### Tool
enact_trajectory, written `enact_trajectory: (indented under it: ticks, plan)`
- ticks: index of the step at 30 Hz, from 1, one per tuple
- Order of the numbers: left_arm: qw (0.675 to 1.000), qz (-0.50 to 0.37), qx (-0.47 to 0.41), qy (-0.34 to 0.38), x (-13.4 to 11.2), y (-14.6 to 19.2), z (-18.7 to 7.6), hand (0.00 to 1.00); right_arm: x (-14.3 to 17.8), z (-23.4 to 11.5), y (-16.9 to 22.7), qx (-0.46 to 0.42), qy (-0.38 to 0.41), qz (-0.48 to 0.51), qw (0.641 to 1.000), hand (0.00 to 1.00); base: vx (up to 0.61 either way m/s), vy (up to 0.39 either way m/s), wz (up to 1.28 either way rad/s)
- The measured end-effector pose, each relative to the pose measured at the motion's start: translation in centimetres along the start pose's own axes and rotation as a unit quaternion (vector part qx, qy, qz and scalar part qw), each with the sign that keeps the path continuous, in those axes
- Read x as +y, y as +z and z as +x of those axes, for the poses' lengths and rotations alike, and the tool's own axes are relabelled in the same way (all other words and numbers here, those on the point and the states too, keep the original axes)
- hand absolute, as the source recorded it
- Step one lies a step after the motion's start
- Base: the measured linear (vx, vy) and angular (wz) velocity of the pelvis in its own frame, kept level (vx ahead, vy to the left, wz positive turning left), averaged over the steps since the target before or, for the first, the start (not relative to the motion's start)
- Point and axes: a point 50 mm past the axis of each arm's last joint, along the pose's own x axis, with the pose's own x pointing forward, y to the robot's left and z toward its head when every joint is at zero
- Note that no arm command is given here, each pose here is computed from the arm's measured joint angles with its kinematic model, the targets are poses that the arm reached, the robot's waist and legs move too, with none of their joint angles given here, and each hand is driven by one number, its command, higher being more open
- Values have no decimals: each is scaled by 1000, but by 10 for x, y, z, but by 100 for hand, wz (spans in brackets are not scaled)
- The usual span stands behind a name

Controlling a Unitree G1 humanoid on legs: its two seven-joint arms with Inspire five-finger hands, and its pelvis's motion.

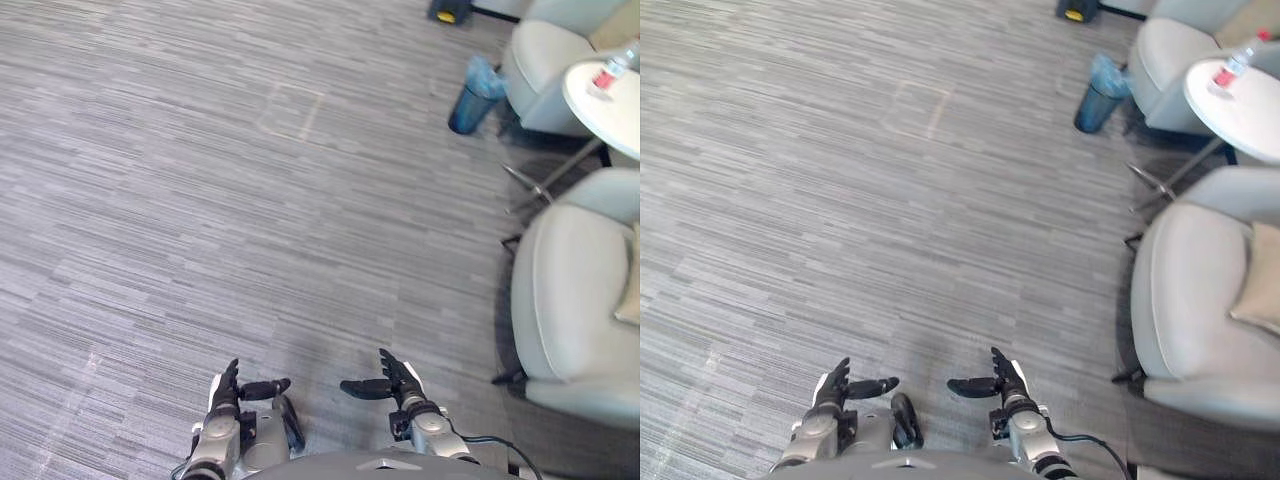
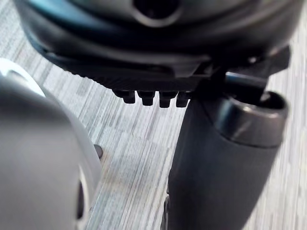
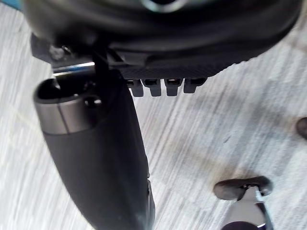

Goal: Organize the slippers on the shoe rack

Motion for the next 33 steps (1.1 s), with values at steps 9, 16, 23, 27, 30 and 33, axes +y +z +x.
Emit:
enact_trajectory:
  ticks: [9,16,23,27,30,33]
  plan:
    - [1000,-2,27,-8,-9,-11,-2,100,8,2,8,-13,34,-34,999,100,293,-70,53]
    - [999,-16,39,-24,-18,-17,-4,100,-7,1,4,-8,15,-41,999,100,518,-301,54]
    - [997,-70,-5,10,-5,2,-1,100,3,-2,-2,-1,20,-31,999,100,447,-89,-16]
    - [997,-69,-37,10,-3,18,2,100,-1,-2,-3,1,13,-33,999,100,491,164,-16]
    - [997,-65,-43,13,-1,23,4,100,4,-2,-8,13,15,-29,999,100,524,175,35]
    - [998,-63,-20,23,4,11,2,100,8,-1,-4,7,18,-30,999,100,493,211,16]
